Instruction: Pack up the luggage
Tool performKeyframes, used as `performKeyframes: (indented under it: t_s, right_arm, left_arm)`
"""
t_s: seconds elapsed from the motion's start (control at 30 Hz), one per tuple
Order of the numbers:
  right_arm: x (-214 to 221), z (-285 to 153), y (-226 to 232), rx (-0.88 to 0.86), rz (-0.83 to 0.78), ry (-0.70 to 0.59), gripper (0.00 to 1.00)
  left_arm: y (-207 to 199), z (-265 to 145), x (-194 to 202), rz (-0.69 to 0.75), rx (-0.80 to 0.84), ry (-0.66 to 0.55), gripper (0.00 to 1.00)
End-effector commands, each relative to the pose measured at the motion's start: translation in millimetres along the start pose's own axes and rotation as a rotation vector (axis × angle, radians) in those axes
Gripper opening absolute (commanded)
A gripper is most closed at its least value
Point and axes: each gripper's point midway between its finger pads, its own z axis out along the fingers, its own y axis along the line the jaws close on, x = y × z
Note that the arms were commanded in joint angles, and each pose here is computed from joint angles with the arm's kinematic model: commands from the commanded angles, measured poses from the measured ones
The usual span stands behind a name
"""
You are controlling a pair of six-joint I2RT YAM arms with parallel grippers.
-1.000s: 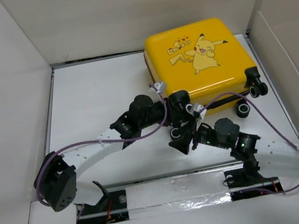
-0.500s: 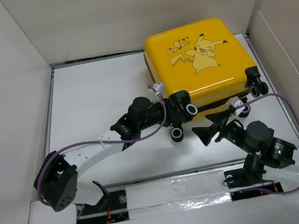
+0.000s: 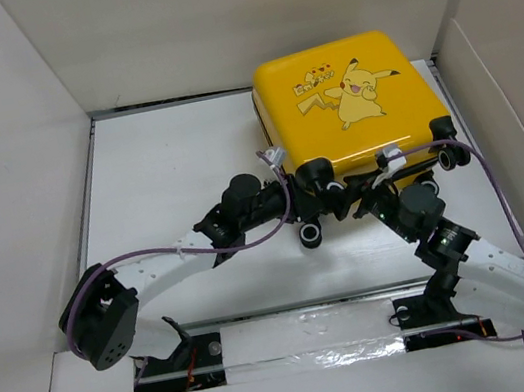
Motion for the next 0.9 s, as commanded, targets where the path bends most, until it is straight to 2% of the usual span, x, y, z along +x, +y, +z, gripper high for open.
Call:
performKeyframes:
  t_s: [0.0, 0.13, 0.3, 0.4, 0.73, 0.87]
  right_arm:
    - [-29.2, 6.9, 11.4, -0.079, 0.077, -0.127, 0.79]
    - [-25.3, 11.3, 13.7, -0.119, 0.096, -0.115, 0.76]
    - [-3.0, 11.4, 25.3, -0.194, 0.085, -0.023, 0.81]
    - [-2.5, 5.9, 30.2, -0.231, 0.106, -0.044, 0.82]
    - [10.2, -3.5, 11.8, -0.143, 0.16, -0.036, 0.86]
    - [6.1, 0.9, 10.6, -0.14, 0.156, -0.068, 0.8]
  left_arm:
    - [-58.3, -16.2, -55.9, 0.089, 0.209, -0.203, 0.0]
    - [-57.2, -18.1, -53.5, 0.078, 0.229, -0.201, 0.0]
    - [-57.6, -19.8, -53.4, 0.077, 0.233, -0.207, 0.0]
    - [-57.5, -21.5, -53.6, 0.072, 0.237, -0.218, 0.0]
    - [-61.2, -24.8, -52.6, 0.046, 0.276, -0.239, 0.0]
    - [-61.1, -22.8, -49.4, 0.041, 0.287, -0.226, 0.0]
